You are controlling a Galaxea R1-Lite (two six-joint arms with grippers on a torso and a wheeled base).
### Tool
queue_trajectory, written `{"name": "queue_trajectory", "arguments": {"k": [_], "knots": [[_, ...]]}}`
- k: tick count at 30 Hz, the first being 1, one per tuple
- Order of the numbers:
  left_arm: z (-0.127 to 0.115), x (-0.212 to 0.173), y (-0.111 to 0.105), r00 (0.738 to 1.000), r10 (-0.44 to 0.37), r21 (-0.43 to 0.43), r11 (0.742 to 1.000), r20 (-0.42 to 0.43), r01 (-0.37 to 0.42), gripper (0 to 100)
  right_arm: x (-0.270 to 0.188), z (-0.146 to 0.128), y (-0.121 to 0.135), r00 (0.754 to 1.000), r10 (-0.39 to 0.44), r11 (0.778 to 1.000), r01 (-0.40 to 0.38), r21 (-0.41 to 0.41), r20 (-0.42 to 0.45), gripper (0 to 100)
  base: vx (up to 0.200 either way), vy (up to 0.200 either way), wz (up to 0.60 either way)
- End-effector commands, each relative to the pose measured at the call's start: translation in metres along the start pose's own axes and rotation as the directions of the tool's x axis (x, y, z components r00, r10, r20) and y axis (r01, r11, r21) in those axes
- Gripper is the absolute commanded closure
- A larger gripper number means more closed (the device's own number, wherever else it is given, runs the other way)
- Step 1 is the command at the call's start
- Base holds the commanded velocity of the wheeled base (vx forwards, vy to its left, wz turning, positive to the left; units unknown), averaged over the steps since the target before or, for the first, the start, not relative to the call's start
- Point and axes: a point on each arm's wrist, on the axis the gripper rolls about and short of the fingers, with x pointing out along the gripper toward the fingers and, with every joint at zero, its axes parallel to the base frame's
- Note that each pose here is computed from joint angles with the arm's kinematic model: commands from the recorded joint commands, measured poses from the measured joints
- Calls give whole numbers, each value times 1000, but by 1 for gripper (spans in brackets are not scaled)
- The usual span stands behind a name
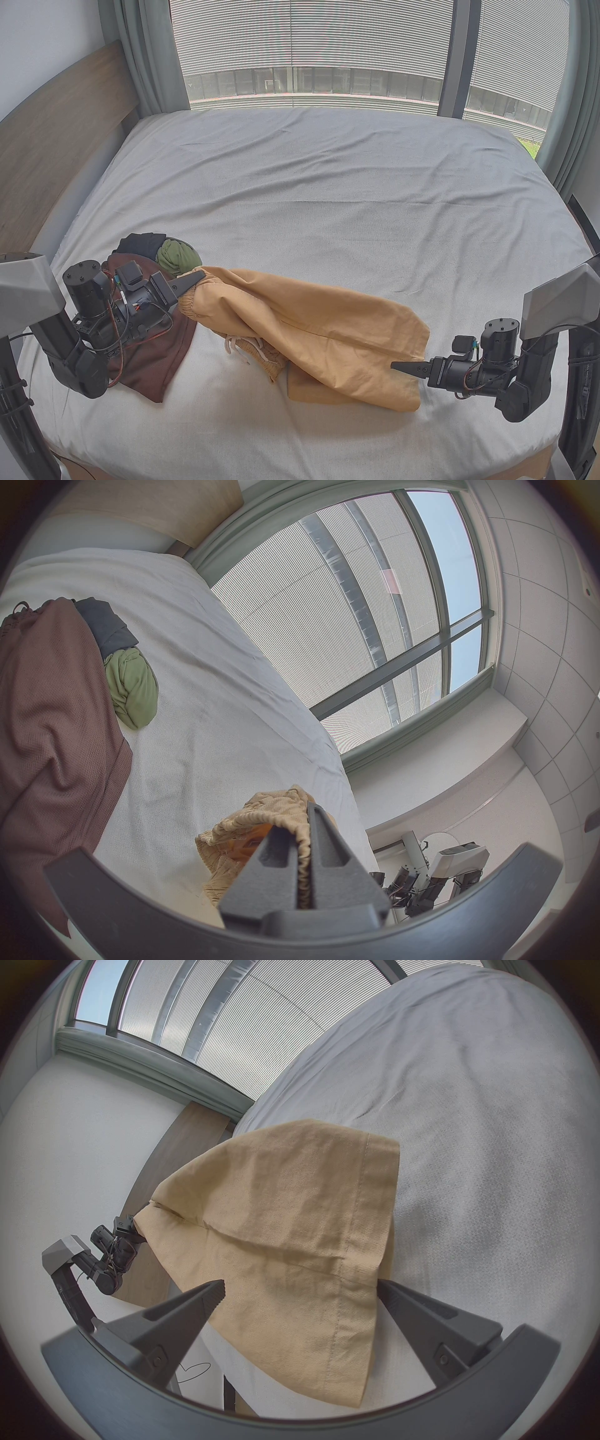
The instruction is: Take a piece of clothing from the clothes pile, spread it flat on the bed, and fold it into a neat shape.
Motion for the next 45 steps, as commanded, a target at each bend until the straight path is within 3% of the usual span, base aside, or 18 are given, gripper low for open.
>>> {"name": "queue_trajectory", "arguments": {"k": [1, 10, 16, 20, 24, 28, 45], "knots": [[-1, 0, 2, 1000, 4, -4, 1000, -5, -4, 100, 0, 2, 6, 1000, 17, 1000, -17, -12, 5, 0, 0, 0, 0], [-3, 1, 4, 1000, 11, -9, 1000, -9, -11, 100, -11, 11, 25, 996, 77, 996, -76, -48, 32, 0, 0, 0, 0], [-3, 1, 4, 1000, 12, -10, 1000, -10, -12, 100, -18, 17, 38, 992, 120, 993, -119, -15, 48, 0, 0, 0, 0], [-3, 1, 4, 1000, 11, -9, 1000, -9, -11, 100, -17, 15, 34, 992, 119, 993, -119, -1, 36, 0, 0, 0, 0], [-3, 1, 4, 1000, 9, -8, 1000, -9, -9, 100, 2, 4, 9, 998, 67, 997, -66, 40, -9, 0, 0, 0, 0], [-2, 1, 3, 1000, 5, -6, 1000, -8, -5, 100, 12, 0, -1, 998, 52, 998, -51, 42, -25, 0, 0, 0, 0], [-2, 1, 3, 1000, 4, -9, 1000, -9, -4, 100, 21, 12, 8, 995, 99, 995, -99, -3, 15, 0, 0, 0, 0]]}}
